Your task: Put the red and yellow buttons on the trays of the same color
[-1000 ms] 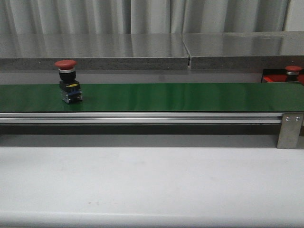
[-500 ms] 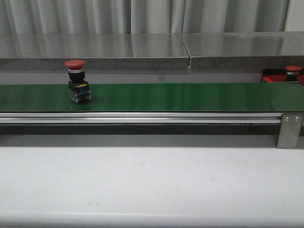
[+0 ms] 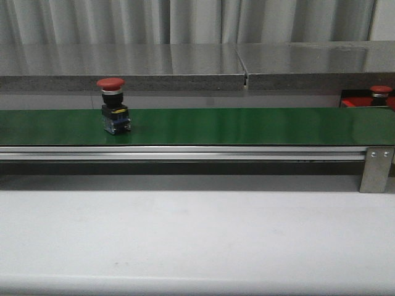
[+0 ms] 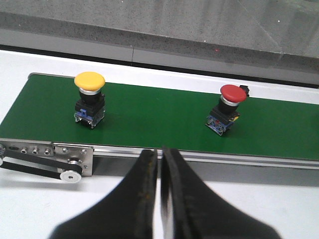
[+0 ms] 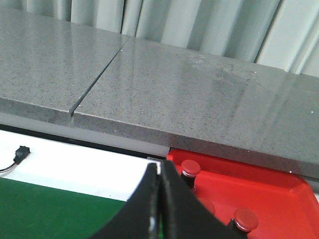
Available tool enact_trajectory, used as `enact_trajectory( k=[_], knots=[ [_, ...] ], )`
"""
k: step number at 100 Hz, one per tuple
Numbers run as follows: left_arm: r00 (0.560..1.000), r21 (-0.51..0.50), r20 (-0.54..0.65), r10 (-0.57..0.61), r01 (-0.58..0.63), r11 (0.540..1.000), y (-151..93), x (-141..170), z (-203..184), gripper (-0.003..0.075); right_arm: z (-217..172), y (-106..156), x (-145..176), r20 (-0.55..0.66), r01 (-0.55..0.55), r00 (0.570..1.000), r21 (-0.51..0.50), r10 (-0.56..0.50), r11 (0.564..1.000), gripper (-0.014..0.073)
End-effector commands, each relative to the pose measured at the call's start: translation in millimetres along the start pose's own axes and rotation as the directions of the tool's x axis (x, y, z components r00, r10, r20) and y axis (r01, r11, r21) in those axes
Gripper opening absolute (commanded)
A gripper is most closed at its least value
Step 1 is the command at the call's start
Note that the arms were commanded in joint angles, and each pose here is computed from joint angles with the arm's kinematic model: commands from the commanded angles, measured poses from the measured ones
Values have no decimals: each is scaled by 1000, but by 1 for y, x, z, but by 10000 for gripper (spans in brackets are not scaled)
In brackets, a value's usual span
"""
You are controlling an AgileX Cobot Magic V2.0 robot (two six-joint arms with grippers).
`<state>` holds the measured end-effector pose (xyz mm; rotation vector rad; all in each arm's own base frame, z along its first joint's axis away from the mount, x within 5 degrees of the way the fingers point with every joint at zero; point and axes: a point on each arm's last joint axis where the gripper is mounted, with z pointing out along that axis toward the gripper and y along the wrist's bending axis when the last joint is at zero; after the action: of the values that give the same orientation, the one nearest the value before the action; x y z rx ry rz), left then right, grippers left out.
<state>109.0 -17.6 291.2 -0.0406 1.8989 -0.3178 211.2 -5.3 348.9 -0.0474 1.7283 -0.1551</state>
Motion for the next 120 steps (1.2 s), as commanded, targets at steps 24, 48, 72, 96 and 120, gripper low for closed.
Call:
enact_trajectory(
  k=[24,48,72,96,120],
  knots=[
    [997,-3,75,-14,14,1000,-1,-10,-3,-20,-6,-1,-16,62,8,998,-15,-7,1000,-68],
    [997,-3,75,-14,14,1000,-1,-10,-3,-20,-6,0,-16,64,6,998,-26,-4,1000,-68],
    [997,-3,75,-14,14,1000,-1,-10,-3,-20,-6,2,-17,67,0,998,-43,3,999,-37],
    [997,-3,75,-14,14,1000,-1,-10,-3,-20,-7,9,-19,91,-8,996,-128,19,992,514],
    [997,-3,75,-14,14,1000,-1,-10,-3,-20,-2,16,-18,83,-84,991,-197,102,977,622]
  ],
)
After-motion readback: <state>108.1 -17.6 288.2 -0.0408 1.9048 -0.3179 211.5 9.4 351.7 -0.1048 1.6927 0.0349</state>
